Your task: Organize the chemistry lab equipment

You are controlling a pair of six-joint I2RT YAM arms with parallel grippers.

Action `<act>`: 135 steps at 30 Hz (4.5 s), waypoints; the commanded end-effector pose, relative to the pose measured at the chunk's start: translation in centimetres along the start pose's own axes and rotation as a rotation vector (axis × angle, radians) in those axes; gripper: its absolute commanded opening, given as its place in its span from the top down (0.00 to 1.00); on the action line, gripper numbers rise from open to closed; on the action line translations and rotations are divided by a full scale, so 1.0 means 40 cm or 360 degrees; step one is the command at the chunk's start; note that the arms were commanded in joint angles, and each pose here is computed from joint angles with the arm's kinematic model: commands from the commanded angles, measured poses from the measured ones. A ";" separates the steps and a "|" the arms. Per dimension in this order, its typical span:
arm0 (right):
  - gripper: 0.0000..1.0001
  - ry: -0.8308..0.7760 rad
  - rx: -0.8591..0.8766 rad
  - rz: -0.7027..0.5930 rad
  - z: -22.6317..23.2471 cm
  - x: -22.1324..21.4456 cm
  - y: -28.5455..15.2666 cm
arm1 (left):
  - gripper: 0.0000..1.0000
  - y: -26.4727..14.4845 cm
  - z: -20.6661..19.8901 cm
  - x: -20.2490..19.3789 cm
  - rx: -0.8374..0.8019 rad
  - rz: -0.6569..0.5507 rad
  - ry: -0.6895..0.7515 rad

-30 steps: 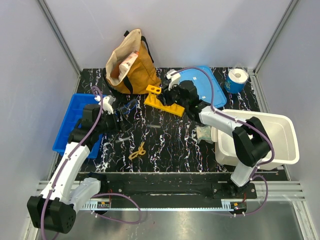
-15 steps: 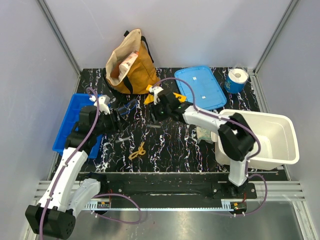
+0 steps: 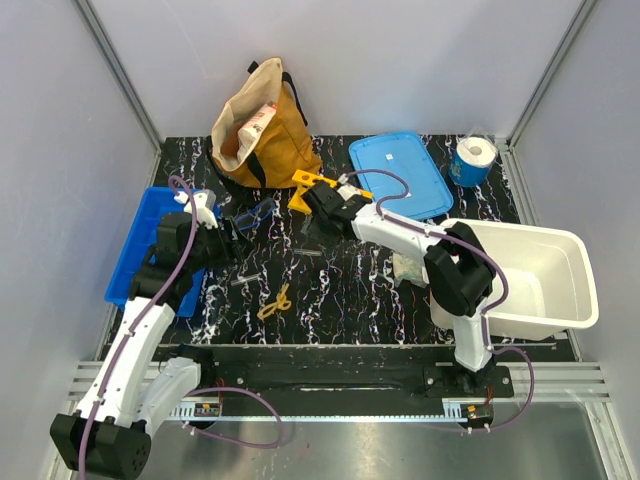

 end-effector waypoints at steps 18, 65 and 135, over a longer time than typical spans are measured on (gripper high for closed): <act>0.49 0.1225 -0.0734 -0.0168 -0.049 0.008 0.021 | 0.35 -0.047 -0.003 0.051 0.0048 -0.0188 0.0028; 0.84 0.0801 -0.0854 -0.0312 -0.083 0.056 0.078 | 0.36 -0.039 -0.008 0.044 0.0027 -0.0158 0.0015; 0.83 -0.1136 0.0981 -0.1543 0.241 0.402 -0.027 | 0.34 -0.040 0.003 0.004 0.0024 -0.0119 0.0031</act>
Point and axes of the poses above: each gripper's point midway between its finger pads, its own y axis out along the fingers, its own z axis along the line the jaws close on, x = y × z, the point moved 1 cm from there along -y, back along the fingers, and after that the axes turned 4 degrees about y, right-handed, at the moved point
